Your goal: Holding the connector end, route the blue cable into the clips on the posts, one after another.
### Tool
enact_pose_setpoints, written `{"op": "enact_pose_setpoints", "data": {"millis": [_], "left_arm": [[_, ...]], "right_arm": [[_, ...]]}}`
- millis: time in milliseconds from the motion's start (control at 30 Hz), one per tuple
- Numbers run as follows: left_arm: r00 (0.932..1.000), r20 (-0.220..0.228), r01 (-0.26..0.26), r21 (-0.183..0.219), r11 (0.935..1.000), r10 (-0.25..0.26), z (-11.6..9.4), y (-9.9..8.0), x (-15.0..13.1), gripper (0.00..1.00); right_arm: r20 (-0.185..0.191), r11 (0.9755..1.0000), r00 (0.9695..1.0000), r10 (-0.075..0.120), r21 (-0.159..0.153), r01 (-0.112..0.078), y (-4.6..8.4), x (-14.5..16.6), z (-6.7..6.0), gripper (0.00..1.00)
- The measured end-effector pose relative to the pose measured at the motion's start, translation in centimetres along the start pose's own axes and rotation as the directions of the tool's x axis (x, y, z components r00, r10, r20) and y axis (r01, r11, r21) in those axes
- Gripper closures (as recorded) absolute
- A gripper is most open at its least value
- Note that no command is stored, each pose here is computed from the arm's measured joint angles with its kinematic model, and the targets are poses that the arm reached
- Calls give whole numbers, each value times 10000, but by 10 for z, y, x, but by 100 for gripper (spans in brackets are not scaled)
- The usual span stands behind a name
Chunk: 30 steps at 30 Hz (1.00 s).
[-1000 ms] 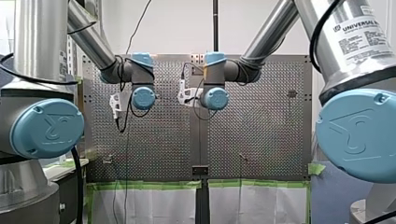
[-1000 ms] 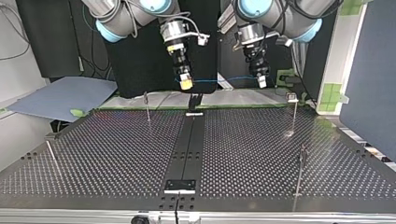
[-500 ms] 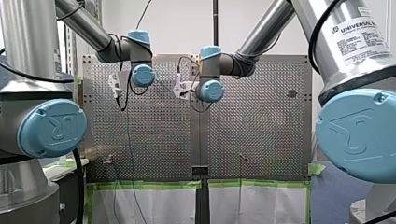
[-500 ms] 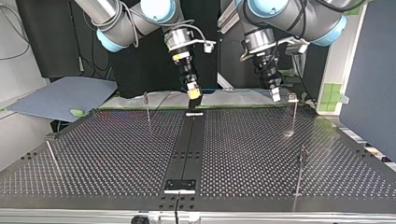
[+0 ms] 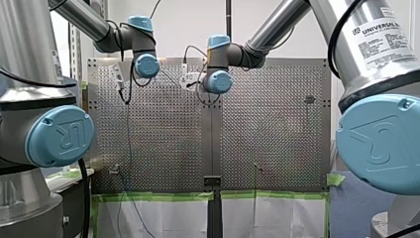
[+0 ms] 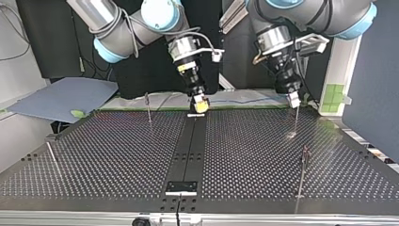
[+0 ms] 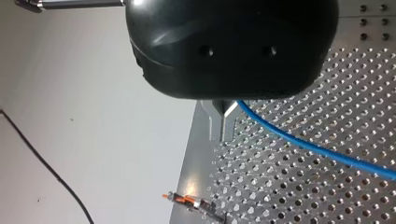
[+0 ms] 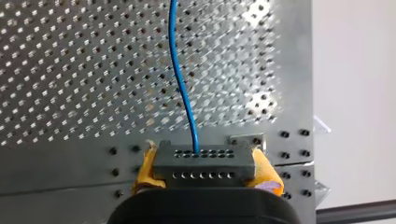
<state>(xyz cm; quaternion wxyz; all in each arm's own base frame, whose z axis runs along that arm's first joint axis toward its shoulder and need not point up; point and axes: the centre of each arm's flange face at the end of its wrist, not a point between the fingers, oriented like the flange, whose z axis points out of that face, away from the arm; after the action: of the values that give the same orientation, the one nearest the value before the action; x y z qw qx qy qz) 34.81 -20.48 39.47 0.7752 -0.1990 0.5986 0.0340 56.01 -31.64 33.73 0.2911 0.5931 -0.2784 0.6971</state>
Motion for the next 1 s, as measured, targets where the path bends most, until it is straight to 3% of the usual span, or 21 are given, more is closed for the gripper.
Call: {"op": "enact_pose_setpoints", "data": {"millis": [200,433,700,1000], "left_arm": [[10000,87,27,-17,10000,-27,10,0,-6,100],[10000,-6,-79,7,10000,79,27,-3,-7,100],[9998,169,77,-74,9999,-76,42,-1,-16,100],[9993,333,181,-249,9995,-172,60,7,-25,100]], "right_arm": [[-275,9998,9996,68,179,-63,-5,23,13,100],[-678,9970,9967,453,652,-409,-16,47,27,100],[-442,9937,9975,558,995,-512,-35,40,41,100],[-590,9914,9958,704,1144,-633,-45,47,49,100]]}}
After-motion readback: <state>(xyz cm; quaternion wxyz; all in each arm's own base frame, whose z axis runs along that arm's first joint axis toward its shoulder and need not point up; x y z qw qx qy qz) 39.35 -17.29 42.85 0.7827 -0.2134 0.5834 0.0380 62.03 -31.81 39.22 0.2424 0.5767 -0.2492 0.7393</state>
